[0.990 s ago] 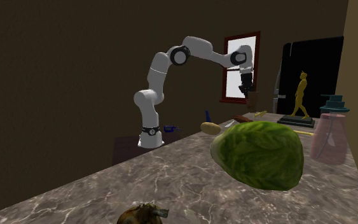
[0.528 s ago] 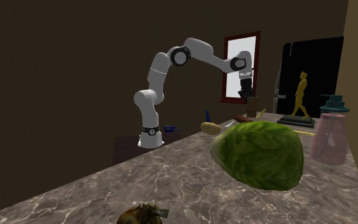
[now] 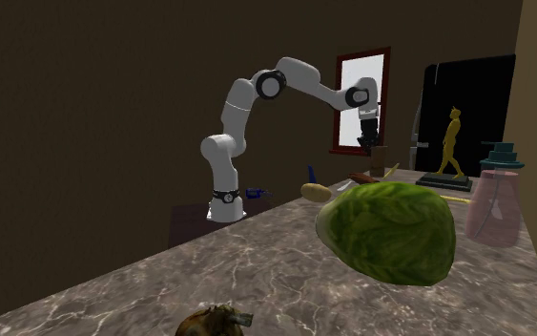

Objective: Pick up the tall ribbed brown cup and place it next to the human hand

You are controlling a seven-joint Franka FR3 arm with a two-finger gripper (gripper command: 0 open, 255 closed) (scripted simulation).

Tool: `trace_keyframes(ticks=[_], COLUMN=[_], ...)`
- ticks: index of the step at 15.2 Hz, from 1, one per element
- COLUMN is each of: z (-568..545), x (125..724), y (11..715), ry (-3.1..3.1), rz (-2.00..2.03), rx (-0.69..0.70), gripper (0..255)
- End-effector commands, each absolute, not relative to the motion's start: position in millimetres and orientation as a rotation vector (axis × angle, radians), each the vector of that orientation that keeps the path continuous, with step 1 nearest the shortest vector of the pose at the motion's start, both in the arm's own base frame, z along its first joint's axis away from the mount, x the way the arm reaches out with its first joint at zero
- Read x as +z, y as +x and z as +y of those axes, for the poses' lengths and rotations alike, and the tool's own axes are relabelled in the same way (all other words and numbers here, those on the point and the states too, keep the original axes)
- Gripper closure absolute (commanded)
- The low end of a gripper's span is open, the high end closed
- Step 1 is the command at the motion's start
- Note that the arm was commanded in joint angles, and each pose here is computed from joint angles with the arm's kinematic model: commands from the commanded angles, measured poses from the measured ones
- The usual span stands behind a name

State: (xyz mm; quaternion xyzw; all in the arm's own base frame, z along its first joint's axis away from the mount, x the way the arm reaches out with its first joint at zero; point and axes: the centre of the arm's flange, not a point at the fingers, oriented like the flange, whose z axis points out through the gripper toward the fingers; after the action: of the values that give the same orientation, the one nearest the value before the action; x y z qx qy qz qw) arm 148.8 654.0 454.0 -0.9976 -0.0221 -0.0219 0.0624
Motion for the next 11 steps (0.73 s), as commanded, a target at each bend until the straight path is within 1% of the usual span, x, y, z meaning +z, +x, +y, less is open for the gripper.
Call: trace_keyframes(ticks=[1, 6, 10, 11], z=[654, 654, 648, 648], x=[454, 454, 504, 504], y=[149, 149, 147, 147], ry=[-3.015, -3.015, -3.015, -3.015], rz=[-0.067, -0.067, -0.067, -0.067], rx=[-0.067, -0.067, -0.067, -0.067], gripper=[0, 0, 0, 0])
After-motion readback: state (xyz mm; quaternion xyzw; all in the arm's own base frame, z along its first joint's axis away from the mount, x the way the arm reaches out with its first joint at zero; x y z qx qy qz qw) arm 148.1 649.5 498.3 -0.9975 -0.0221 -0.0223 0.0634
